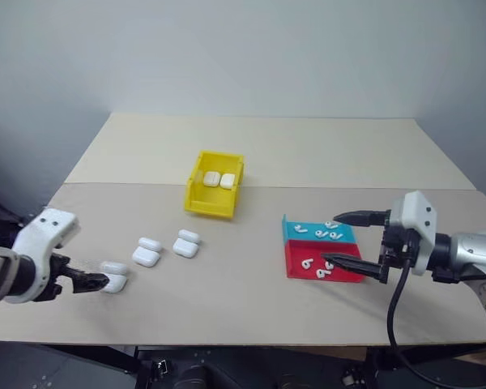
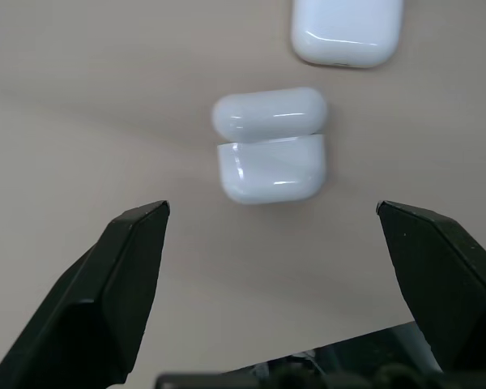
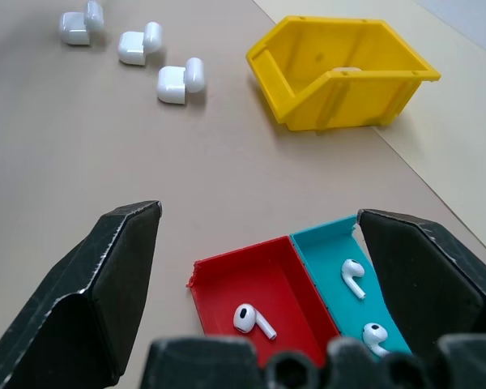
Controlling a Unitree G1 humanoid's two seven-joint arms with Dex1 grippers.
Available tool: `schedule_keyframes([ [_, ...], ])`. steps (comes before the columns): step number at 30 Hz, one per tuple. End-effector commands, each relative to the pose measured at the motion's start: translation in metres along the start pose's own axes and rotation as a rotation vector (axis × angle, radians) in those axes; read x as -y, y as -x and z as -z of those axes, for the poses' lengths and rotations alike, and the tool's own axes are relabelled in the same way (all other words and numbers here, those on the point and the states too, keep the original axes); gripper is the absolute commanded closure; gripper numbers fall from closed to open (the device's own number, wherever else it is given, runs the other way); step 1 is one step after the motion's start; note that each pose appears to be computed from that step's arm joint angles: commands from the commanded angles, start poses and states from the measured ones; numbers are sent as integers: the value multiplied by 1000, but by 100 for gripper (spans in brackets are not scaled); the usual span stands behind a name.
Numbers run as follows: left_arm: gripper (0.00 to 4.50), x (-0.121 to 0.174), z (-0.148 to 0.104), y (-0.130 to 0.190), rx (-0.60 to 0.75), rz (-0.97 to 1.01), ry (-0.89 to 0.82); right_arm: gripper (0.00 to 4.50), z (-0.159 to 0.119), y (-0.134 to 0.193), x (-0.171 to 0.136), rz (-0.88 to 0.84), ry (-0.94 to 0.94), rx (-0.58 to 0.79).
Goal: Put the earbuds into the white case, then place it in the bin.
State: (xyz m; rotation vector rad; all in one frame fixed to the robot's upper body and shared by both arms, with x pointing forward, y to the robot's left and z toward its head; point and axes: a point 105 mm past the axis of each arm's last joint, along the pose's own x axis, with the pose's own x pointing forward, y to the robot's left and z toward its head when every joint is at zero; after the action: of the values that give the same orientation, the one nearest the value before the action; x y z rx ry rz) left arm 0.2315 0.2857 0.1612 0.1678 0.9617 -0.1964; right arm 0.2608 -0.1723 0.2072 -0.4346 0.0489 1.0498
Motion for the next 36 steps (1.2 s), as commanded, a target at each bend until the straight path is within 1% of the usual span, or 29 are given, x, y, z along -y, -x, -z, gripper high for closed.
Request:
schedule_keyframes([
  [1, 3, 1, 2, -14, -37, -18, 44, 0, -12, 4, 3, 1, 38, 12],
  [5, 3, 2, 3, -24, -57, -49, 75, 0, -14, 4, 3, -3, 39, 11],
  [11, 3, 12, -4, -34, -27, -75, 144, 0, -17, 6, 2, -8, 43, 9],
  [18, 3, 14, 0, -47, -49, -142, 259, 0, -18, 6, 0, -8, 45, 13],
  [27, 3, 8, 4, -54, -77, -163, 265, 0, -16, 6, -1, 7, 41, 17],
  [30, 3, 9, 4, -55, -89, -144, 235, 0, -16, 6, -1, 15, 40, 20],
  [36, 3, 5, -8, -55, -67, -133, 188, 0, -15, 5, -2, 19, 38, 20],
])
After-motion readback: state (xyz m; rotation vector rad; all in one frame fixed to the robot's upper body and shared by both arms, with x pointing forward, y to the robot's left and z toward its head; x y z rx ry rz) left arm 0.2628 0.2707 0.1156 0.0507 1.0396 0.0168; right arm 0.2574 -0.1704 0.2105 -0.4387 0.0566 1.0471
